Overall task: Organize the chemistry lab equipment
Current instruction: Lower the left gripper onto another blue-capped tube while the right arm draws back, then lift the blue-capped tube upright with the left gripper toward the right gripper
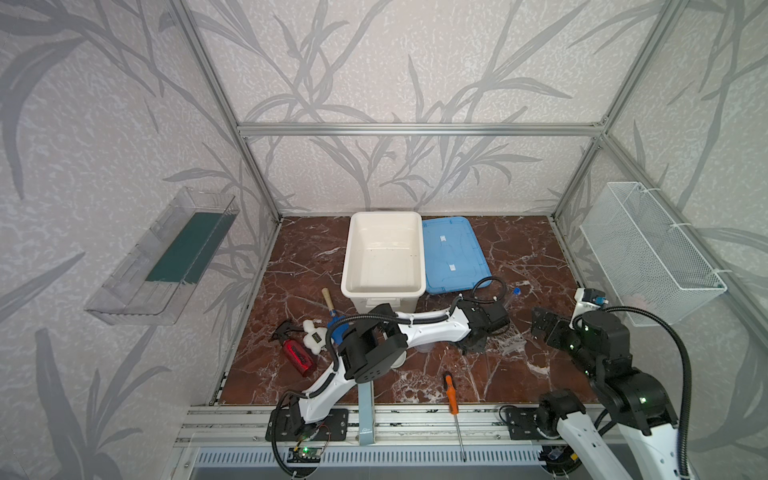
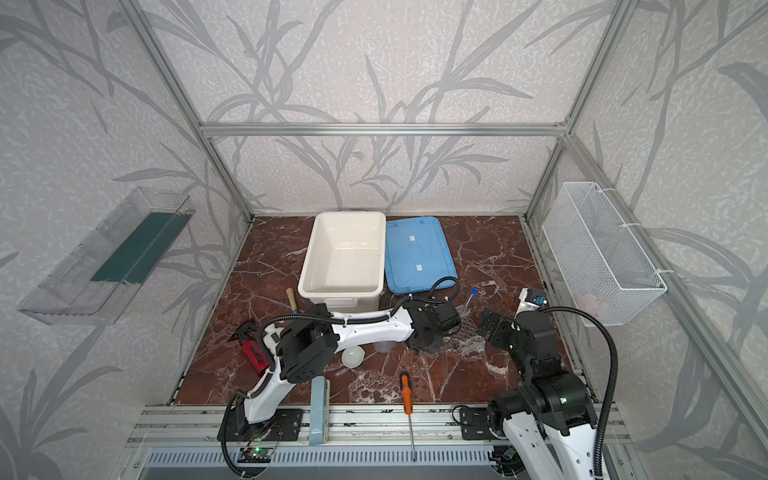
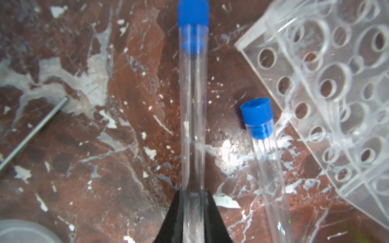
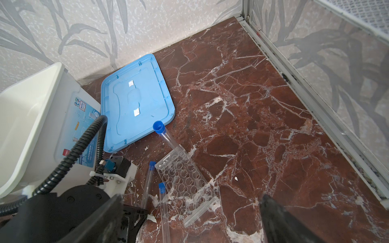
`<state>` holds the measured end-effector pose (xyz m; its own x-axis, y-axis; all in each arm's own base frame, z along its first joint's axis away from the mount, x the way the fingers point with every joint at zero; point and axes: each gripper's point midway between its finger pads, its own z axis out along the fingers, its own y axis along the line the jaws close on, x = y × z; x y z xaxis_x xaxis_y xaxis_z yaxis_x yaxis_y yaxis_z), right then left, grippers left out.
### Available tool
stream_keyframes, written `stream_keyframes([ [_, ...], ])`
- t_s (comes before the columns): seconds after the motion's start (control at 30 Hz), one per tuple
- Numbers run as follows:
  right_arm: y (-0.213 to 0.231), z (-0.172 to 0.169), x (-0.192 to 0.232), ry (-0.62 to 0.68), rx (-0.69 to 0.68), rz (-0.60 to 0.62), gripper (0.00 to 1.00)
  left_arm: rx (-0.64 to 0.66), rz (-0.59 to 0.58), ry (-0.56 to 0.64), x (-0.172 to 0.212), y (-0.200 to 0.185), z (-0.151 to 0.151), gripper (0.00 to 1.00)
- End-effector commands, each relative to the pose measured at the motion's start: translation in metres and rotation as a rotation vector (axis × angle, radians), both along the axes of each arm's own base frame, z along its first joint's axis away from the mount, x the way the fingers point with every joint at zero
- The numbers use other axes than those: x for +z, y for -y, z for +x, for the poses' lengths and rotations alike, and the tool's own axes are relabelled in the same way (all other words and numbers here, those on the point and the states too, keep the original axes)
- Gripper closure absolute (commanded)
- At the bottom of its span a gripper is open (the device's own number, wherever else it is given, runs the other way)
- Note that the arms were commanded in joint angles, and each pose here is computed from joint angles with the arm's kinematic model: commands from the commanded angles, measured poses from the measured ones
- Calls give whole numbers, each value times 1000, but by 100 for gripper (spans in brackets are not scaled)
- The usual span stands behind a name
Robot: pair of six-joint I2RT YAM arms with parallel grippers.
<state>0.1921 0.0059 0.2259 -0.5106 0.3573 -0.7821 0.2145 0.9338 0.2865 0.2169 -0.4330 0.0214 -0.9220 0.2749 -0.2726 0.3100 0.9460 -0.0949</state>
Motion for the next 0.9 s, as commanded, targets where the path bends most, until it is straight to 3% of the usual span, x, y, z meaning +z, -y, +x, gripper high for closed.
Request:
stream_keyframes([
  [0.0, 1, 0, -1, 5, -1, -9, 1, -13, -70, 51, 25, 1, 5, 84],
  [0.33, -21, -3, 20, 134, 125, 55, 1, -73, -315, 130, 66, 14, 14, 87],
  [0.47, -45, 4, 26, 101, 243, 111, 1, -137, -405, 210, 91, 16, 15, 87],
  [0.67, -95, 8, 70, 80, 457, 313, 1, -165, -583, 281, 130, 10, 17, 86],
  [0.87, -123, 25, 83, -32, 584, 386, 5, -241, -655, 373, 167, -2, 8, 86],
])
